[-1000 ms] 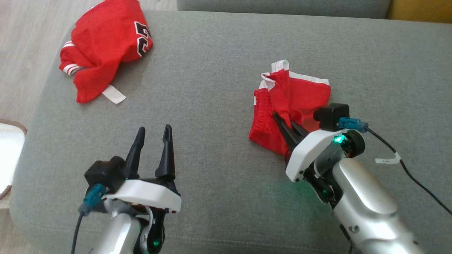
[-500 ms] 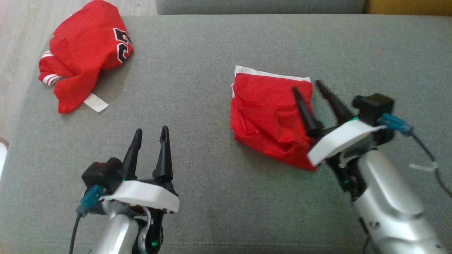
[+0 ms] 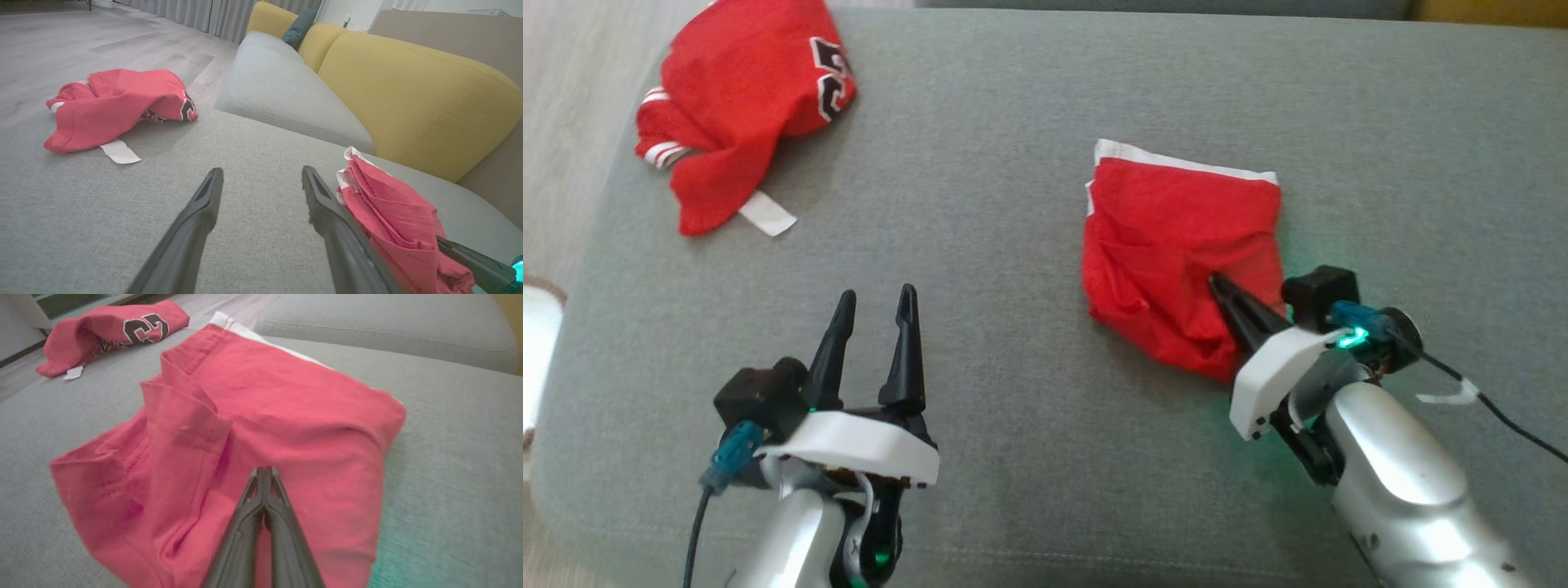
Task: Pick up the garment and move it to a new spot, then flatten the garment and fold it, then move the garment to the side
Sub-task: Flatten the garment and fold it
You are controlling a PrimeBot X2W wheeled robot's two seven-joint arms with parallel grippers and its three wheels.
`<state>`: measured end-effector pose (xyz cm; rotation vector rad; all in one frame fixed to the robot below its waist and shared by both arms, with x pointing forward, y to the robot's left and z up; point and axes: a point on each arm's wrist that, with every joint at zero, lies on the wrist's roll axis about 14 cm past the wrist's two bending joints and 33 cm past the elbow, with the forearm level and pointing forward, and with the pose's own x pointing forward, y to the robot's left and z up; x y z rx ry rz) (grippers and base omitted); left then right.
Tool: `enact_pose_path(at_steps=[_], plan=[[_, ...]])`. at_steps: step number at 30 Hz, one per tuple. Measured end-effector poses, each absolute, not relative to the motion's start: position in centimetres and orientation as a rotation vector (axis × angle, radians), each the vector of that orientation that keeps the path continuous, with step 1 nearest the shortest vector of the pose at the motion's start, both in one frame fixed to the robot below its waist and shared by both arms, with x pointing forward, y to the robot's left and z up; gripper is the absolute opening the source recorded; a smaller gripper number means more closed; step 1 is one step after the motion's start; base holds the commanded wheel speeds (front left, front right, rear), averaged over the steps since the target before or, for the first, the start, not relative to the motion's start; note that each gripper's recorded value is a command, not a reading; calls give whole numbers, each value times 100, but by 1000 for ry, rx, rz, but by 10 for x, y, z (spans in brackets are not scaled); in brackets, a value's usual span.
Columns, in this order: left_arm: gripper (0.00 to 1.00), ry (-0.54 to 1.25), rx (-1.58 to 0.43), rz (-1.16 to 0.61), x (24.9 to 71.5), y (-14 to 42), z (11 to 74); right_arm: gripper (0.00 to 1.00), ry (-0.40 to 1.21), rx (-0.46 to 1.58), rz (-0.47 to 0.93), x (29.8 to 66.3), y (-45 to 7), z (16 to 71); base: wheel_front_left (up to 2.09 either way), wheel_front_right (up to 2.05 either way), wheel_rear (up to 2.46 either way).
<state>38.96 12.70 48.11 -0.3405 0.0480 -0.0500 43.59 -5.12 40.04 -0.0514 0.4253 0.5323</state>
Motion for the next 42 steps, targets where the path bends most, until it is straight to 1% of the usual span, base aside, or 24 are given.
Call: enact_pose_path(at_steps=[3,7,12,16,21,25,26,27,28,29,30,36,39,42], plan=[[100,48,-338,-31,388,133,480,0,437,-68,578,437,-38,397,0,0,0],[100,47,-338,-15,387,138,480,0,414,-55,668,431,-9,402,0,0,0],[100,48,-344,-6,386,139,479,0,446,-52,785,406,21,393,0,0,0],[100,50,-346,-3,387,139,478,0,485,-71,859,387,33,384,0,0,0],[100,54,-348,-7,389,137,477,0,485,-48,875,384,37,384,0,0,0],[100,52,-349,-16,390,134,478,0,395,-14,849,399,34,402,0,0,0],[100,49,-350,-19,391,134,479,5,359,-2,838,405,32,411,0,0,0],[100,45,-350,-21,391,133,480,26,324,15,821,410,30,419,0,0,0],[100,40,-350,-22,391,133,482,44,296,30,804,415,27,427,0,0,0],[100,35,-351,-23,392,133,484,68,271,45,781,420,23,434,0,0,0],[100,28,-350,-22,392,134,486,100,244,60,755,426,17,441,0,0,0],[100,-14,-325,-54,393,127,500,100,72,115,573,456,-30,493,0,0,0],[100,-30,-314,-69,392,123,506,100,14,131,473,453,-58,506,0,0,0],[100,-45,-288,-85,389,119,511,100,4,141,376,440,-85,502,0,0,0]])
